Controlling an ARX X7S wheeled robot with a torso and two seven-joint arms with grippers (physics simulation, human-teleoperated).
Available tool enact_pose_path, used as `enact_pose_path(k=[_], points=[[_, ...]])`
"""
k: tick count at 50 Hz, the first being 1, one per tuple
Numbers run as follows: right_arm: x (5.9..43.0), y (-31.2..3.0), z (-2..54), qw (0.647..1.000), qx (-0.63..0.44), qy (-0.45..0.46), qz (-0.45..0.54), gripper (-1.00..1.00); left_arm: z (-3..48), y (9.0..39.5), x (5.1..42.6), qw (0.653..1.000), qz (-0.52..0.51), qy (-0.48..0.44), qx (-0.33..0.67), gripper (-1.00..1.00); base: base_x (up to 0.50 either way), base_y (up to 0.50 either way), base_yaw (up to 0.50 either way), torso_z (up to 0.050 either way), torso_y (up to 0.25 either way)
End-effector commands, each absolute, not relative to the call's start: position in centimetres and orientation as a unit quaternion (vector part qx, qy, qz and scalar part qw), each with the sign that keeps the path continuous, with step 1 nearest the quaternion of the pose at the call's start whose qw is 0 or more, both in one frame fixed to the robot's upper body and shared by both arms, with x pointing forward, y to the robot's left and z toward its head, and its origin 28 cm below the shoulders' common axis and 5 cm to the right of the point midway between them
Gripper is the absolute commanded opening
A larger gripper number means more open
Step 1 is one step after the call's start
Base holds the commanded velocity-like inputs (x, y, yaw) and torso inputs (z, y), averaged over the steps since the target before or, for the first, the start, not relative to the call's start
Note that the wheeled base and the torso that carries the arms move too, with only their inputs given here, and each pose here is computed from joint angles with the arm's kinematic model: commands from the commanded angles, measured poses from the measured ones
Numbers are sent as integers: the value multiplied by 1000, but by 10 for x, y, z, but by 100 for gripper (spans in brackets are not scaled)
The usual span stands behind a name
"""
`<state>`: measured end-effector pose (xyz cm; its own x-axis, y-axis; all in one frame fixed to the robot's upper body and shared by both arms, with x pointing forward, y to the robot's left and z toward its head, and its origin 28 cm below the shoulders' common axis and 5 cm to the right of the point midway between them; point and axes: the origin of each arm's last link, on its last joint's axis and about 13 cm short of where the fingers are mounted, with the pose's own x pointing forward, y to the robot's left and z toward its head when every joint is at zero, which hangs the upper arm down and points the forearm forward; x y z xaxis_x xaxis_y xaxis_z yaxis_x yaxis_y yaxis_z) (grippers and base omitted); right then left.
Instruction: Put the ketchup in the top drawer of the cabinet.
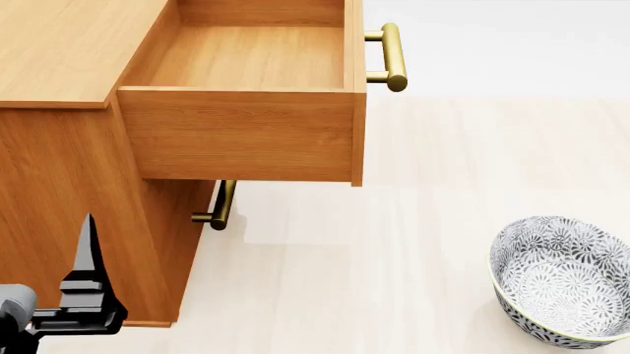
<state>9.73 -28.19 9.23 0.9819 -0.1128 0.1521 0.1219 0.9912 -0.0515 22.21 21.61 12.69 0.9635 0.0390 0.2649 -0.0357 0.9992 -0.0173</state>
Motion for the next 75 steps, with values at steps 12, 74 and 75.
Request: enact_pose_path(k=[12, 74, 75], points=[[62, -283, 52, 996, -13, -61, -63, 100, 123, 218, 224, 991, 26, -128, -8, 100, 0, 0, 0, 0, 0], [81, -270, 13, 995, 14, -41, -85, 100, 120, 218, 229, 992, 28, -120, -14, 100, 0, 0, 0, 0, 0], [81, -270, 13, 996, 14, -39, -85, 100, 120, 218, 229, 992, 28, -120, -14, 100, 0, 0, 0, 0, 0]])
